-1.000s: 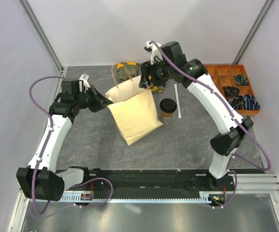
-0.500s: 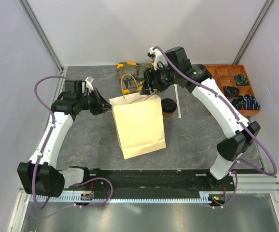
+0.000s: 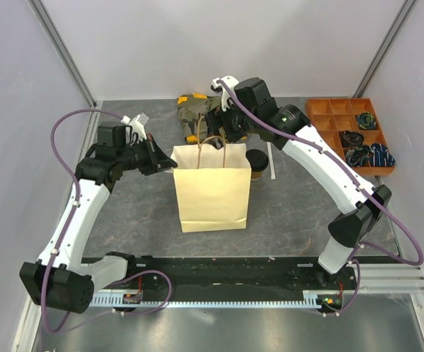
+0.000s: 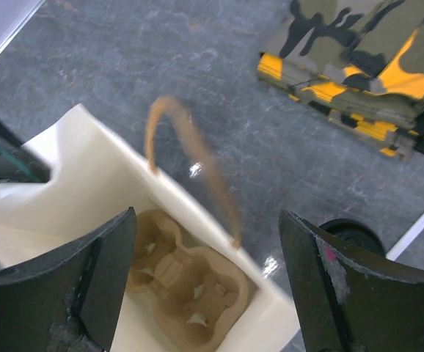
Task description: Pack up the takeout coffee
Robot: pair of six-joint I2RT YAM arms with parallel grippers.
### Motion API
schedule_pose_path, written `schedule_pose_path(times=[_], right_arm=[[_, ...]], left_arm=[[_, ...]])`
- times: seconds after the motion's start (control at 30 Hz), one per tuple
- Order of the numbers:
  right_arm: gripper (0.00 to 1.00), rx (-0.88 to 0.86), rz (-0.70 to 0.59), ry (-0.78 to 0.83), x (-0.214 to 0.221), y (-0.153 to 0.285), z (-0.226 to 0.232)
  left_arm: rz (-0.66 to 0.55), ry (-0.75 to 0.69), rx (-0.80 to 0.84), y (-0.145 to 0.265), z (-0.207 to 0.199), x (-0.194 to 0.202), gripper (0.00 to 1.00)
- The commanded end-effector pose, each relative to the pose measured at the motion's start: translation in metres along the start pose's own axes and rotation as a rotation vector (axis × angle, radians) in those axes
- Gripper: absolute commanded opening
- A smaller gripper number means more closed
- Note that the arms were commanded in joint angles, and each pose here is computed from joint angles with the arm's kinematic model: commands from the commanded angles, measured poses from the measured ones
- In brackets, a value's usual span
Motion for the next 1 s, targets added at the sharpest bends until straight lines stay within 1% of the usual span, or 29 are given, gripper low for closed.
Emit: schedule_pose_path(times=[0.0,0.17,0.23,0.33,0.37,0.4,0.43,0.5,0.53,0.57,0.63,0.67,0.7,0.73,0.8,0.83,0.87,0.93,0.97], right_arm=[[0.87,0.055,-0.129,0.059,-0.029,0.009,-0.004],[0.89,0.103,-0.104,0.098,-0.022,0.012,-0.012],[0.91,0.114,-0.118,0.125,-0.025,0.021,-0.012],[0.93,0.053,-0.151,0.129,-0.031,0.039,-0.002],[0.94,-0.024,-0.158,0.129,-0.031,0.044,0.010],[0.94,-0.056,-0.184,0.131,-0.034,0.056,0.016],[0.95,-0.082,-0.189,0.133,-0.032,0.060,0.020],[0.96,-0.116,-0.229,0.111,-0.035,0.080,0.028],[0.97,-0.117,-0.214,0.103,-0.028,0.079,0.027],[0.97,-0.114,-0.214,0.094,-0.024,0.090,0.028],[0.95,-0.047,-0.160,0.059,-0.005,0.088,0.017],[0.93,-0.022,-0.131,0.051,0.005,0.093,0.014],[0.90,0.001,-0.118,0.048,0.011,0.095,0.010],[0.88,0.016,-0.076,0.045,0.027,0.090,0.006],[0.82,0.038,-0.066,0.040,0.041,0.100,0.003],[0.81,0.067,-0.028,0.029,0.056,0.094,-0.003],[0.80,0.072,-0.032,0.020,0.061,0.098,-0.004],[0.77,0.083,-0.005,-0.006,0.072,0.092,-0.006],[0.76,0.083,-0.015,-0.012,0.071,0.088,-0.006]], left_arm=[[-0.094,-0.196,0.073,0.013,-0.019,-0.013,0.02],[-0.132,-0.244,0.062,0.017,-0.016,-0.012,0.02],[-0.135,-0.249,0.052,0.018,-0.014,-0.010,0.02],[-0.138,-0.236,0.037,0.018,-0.011,-0.007,0.02],[-0.146,-0.231,0.027,0.019,-0.009,-0.007,0.02],[-0.145,-0.226,0.019,0.018,-0.007,-0.005,0.02],[-0.150,-0.225,0.018,0.019,-0.007,-0.005,0.02],[-0.145,-0.226,0.017,0.018,-0.005,-0.001,0.02],[-0.156,-0.239,0.020,0.020,-0.006,-0.001,0.02],[-0.157,-0.252,0.020,0.021,-0.004,0.000,0.02],[-0.159,-0.268,0.021,0.021,-0.003,0.003,0.02],[-0.170,-0.293,0.033,0.023,-0.005,0.003,0.02],[-0.172,-0.302,0.039,0.024,-0.005,0.005,0.02],[-0.179,-0.311,0.046,0.024,-0.005,0.006,0.02],[-0.198,-0.334,0.059,0.026,-0.005,0.009,0.02],[-0.203,-0.344,0.065,0.026,-0.006,0.009,0.02],[-0.202,-0.356,0.075,0.027,-0.006,0.011,0.02],[-0.199,-0.360,0.080,0.026,-0.006,0.013,0.02],[-0.192,-0.367,0.090,0.026,-0.006,0.015,0.02]])
Point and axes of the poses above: each gripper's point midway between its finger pads, its own y axis back along the fingers, its own z axis along the line the jaws close on, x = y × z, the point moved 4 cm from there along y, back along the fingers, and after that the axes turned 2 degrees about -y, right-handed, at the moved point
